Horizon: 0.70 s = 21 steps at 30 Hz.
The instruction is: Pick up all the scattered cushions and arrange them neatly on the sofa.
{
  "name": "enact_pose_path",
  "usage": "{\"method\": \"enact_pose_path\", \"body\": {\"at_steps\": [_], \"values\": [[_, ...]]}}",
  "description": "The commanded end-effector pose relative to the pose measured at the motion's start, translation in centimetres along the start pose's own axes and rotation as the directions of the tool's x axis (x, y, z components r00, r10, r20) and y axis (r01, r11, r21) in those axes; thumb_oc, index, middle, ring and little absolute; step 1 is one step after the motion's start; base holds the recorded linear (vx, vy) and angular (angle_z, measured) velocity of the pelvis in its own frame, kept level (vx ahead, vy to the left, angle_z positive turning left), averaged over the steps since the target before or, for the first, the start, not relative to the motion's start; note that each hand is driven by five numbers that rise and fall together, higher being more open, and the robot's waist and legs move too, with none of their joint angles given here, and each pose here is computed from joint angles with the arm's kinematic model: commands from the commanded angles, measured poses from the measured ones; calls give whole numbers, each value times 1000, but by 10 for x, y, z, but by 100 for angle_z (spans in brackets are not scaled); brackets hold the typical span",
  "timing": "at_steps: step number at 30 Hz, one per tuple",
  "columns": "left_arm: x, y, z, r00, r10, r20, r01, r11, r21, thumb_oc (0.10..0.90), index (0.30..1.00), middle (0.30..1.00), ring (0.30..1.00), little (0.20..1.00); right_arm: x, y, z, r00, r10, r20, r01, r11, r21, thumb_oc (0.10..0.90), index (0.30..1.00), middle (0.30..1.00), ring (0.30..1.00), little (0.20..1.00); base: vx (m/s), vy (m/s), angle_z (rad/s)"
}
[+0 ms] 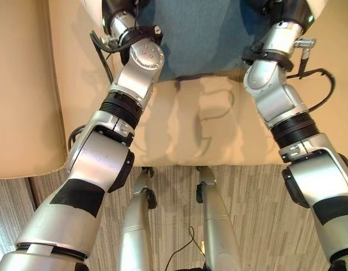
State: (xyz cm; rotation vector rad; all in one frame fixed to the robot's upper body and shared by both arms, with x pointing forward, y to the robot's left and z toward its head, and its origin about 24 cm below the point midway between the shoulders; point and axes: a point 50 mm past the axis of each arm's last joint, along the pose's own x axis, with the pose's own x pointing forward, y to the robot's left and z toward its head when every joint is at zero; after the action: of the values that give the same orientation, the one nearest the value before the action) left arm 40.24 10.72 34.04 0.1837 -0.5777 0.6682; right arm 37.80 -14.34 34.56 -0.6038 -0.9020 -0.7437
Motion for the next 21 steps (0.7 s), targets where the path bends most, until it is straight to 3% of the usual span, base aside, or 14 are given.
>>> {"method": "enact_pose_path", "body": {"at_steps": [1, 8, 11, 12, 14, 21], "values": [[3, -8, 36, 991, -10, 134, 7, 1000, 23, 800, 900, 900, 900, 900, 29, -12, 51, 990, -140, 11, 134, 965, 224, 800, 900, 900, 900, 900, 0, 0, 0], [1, -8, 20, 996, -52, 68, 52, 999, 0, 800, 900, 900, 900, 900, 26, -25, 37, 991, -135, -27, 135, 923, 360, 800, 900, 900, 900, 900, 0, 0, 0], [2, -7, 20, 996, -66, 53, 68, 997, -38, 800, 900, 900, 900, 900, 27, -39, 24, 980, -169, -103, 198, 853, 483, 800, 900, 900, 900, 900, -24, -2, 0], [6, -4, 25, 996, -58, 67, 61, 997, -44, 800, 900, 900, 900, 900, 28, -48, 15, 959, -211, -188, 280, 784, 554, 800, 900, 900, 900, 900, 0, 0, 0], [9, -1, 29, 995, -52, 79, 56, 997, -45, 800, 900, 900, 900, 900, 30, -51, 12, 951, -224, -215, 308, 760, 572, 800, 900, 900, 900, 900, 48, -8, 3], [20, 8, 44, 992, -60, 112, 72, 992, -107, 800, 900, 900, 900, 900, 33, -46, -9, 953, -139, -270, 262, 824, 503, 800, 900, 900, 900, 900, -20, -5, -1]]}}
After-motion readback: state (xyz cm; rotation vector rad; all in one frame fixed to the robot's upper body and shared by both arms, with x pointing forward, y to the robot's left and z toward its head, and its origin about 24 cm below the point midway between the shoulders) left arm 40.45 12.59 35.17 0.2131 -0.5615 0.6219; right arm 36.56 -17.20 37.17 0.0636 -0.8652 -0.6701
